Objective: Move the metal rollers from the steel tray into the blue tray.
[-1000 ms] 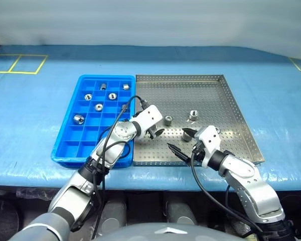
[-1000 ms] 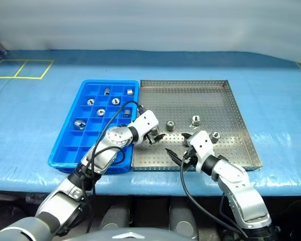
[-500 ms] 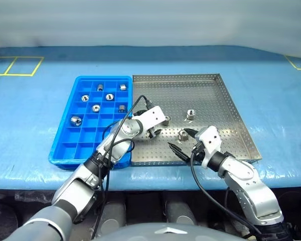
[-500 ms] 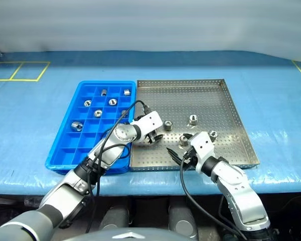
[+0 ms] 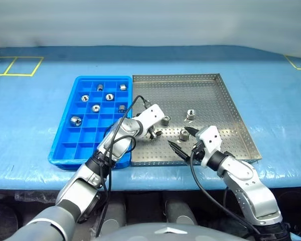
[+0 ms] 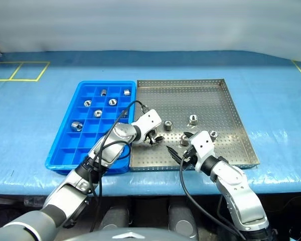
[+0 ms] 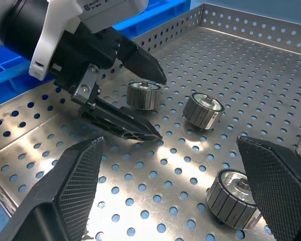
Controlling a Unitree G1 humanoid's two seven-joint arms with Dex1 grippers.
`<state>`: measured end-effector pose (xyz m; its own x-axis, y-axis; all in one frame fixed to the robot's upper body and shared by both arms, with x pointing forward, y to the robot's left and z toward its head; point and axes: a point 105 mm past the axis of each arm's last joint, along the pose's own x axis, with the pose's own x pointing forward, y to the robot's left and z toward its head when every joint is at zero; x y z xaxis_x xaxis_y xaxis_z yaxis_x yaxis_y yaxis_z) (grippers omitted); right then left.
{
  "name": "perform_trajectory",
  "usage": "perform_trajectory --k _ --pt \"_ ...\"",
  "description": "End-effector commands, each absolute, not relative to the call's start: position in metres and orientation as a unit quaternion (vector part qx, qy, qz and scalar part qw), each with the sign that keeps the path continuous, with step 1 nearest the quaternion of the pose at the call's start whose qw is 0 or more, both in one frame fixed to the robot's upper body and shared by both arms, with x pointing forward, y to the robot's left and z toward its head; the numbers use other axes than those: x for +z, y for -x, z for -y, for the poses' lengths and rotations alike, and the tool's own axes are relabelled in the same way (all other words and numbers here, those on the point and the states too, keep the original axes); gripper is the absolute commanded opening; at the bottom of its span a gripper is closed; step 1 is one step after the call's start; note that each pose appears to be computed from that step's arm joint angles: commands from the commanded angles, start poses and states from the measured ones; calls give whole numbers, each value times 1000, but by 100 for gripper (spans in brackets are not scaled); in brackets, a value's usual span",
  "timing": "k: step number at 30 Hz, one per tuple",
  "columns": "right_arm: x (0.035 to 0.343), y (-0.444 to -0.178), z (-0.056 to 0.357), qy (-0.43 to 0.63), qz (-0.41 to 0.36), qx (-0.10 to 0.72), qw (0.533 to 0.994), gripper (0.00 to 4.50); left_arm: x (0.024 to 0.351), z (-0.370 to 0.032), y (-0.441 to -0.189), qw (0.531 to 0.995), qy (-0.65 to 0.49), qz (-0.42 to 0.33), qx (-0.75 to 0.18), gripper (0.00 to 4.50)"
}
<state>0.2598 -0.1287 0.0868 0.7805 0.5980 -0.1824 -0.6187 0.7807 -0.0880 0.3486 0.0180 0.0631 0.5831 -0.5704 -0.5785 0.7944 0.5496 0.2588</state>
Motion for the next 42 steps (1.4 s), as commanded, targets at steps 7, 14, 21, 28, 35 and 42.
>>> perform_trajectory --k 7,14,21,28,35,42 --pt "98 -261 129 76 -40 312 946 450 56 -22 -344 848 -231 -250 -406 287" --pt "97 -262 128 74 -39 309 947 450 55 -25 -343 848 -231 -252 -405 184" --pt "95 -262 127 74 -39 311 947 450 63 -23 -340 851 -218 -233 -417 184" --pt "95 -258 121 70 -49 352 932 450 102 -19 -323 863 -157 -169 -449 184" --pt "97 -251 108 60 -57 425 901 450 149 -42 -310 899 -115 -95 -412 184" --pt "94 -263 105 106 -71 446 886 450 156 -117 -321 974 -94 -88 -187 184"
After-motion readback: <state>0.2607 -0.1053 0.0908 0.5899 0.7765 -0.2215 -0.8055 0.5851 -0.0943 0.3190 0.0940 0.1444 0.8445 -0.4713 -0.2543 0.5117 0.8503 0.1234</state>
